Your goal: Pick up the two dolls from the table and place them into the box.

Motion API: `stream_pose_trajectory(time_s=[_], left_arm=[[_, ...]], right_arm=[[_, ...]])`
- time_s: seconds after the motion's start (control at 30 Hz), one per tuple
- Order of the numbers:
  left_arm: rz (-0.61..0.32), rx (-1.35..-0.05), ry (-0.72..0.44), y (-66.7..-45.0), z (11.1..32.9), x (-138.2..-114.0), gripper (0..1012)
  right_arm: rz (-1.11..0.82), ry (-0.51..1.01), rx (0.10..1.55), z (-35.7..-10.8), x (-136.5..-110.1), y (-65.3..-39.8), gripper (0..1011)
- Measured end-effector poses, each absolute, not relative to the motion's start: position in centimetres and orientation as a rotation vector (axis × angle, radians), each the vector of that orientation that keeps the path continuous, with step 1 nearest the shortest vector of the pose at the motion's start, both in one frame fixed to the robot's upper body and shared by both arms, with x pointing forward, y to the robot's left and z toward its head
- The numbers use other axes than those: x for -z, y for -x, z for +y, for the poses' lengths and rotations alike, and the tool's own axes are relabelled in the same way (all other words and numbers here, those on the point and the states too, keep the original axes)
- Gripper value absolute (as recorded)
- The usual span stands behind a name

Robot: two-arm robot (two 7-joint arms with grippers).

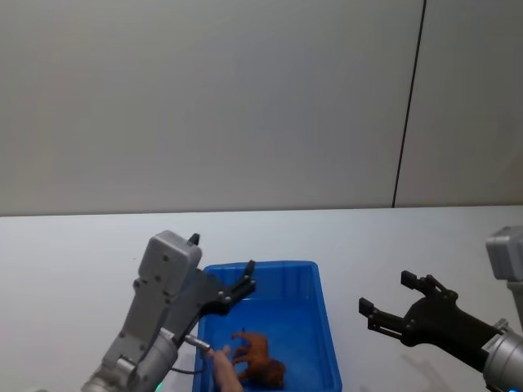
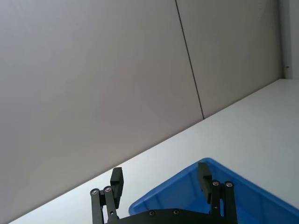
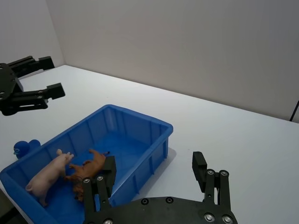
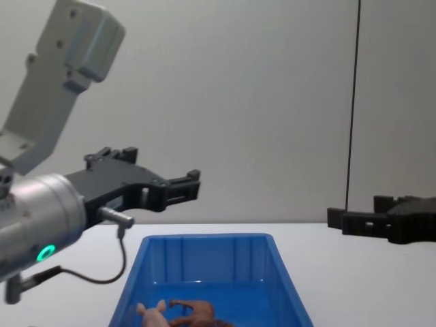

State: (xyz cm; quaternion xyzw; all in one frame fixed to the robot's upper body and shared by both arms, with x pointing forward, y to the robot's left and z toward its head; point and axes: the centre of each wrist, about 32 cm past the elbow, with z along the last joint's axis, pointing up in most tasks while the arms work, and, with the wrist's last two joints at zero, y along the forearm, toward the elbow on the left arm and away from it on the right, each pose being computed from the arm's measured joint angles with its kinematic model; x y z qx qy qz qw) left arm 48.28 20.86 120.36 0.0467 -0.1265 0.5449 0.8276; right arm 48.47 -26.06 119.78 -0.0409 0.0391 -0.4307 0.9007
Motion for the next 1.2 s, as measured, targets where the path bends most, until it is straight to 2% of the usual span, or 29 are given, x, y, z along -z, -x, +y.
stream_pose_trajectory(time_s=[0.37,0.7,1.2], left_arm=[[-0.232,-1.238,-0.163,-45.7,22.9,-119.9,1002],[-0.159,-1.286,-0.225,-43.1,24.9,-118.7,1002],[-0.061,-1.297,-0.296,-41.7,27.0,-116.8,1001]], right_arm=[[0.075,0.088,0.9,-26.5,-119.7,-48.2,1001],[0.073,0.09,0.904,-26.7,-119.7,-48.1,1001],[0.071,0.091,0.906,-26.8,-119.7,-48.0,1001]])
